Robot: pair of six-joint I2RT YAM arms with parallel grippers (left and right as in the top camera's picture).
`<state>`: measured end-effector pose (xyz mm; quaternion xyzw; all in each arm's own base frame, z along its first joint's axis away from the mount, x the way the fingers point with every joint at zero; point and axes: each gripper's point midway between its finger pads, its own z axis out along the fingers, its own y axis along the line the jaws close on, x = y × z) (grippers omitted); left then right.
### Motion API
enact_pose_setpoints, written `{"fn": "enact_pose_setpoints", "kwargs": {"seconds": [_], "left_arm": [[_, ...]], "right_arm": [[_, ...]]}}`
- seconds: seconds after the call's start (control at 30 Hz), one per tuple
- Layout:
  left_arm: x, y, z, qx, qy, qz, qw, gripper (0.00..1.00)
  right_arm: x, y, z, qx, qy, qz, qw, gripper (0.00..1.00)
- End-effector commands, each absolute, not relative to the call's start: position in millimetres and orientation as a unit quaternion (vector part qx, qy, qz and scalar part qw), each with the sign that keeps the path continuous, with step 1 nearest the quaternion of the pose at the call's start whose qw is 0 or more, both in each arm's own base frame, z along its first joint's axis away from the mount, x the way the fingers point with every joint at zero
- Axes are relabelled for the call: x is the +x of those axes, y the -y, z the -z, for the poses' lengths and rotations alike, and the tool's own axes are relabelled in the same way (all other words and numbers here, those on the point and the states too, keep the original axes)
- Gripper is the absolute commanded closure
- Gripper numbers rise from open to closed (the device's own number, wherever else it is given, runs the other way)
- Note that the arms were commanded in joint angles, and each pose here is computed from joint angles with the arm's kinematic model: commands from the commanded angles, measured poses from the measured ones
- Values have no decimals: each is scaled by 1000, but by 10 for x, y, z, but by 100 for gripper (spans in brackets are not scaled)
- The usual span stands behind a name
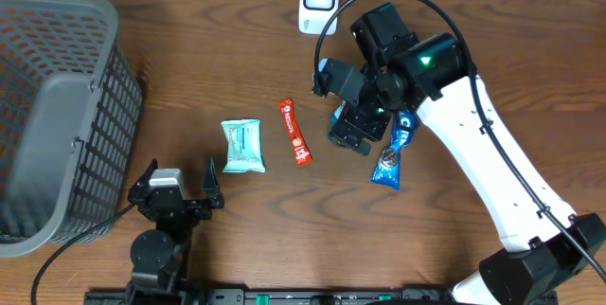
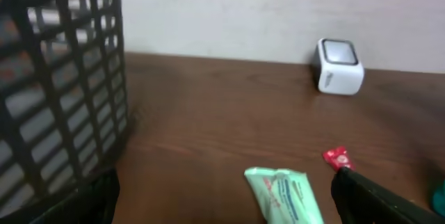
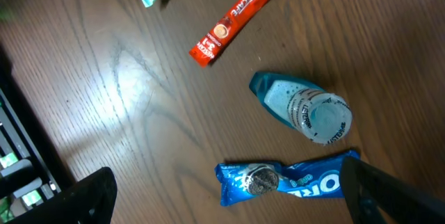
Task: Scan the item barcode
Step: 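Lift the teal bottle and raise it toward the white scanner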
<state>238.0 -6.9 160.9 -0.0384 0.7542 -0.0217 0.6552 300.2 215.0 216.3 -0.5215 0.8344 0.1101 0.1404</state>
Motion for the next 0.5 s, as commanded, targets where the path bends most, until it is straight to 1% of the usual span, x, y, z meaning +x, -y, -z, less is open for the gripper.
{"fn": "enact_pose_setpoints", "kwargs": {"seconds": [0.0, 0.1, 0.13, 0.3, 0.47], "left_arm": [[2388, -51, -1466, -95, -756, 23, 647, 2], [2396, -48, -1387, -105, -760, 30, 641, 2], [2397, -50, -1395, -107, -758, 31, 642, 2], [2395, -74, -1395, -110, -758, 25, 642, 2], [2399, 6, -1383, -57, -765, 11, 641, 2]], "right_arm": [[2989, -2201, -2225, -536, -823, -110, 149, 4], [3006, -2179, -2219, -536, -825, -101, 149, 7], [3021, -2175, -2220, -536, -825, -98, 152, 1], [3051, -2153, -2217, -535, -826, -88, 154, 1], [3009, -2218, -2230, -543, -818, -105, 155, 1]]}}
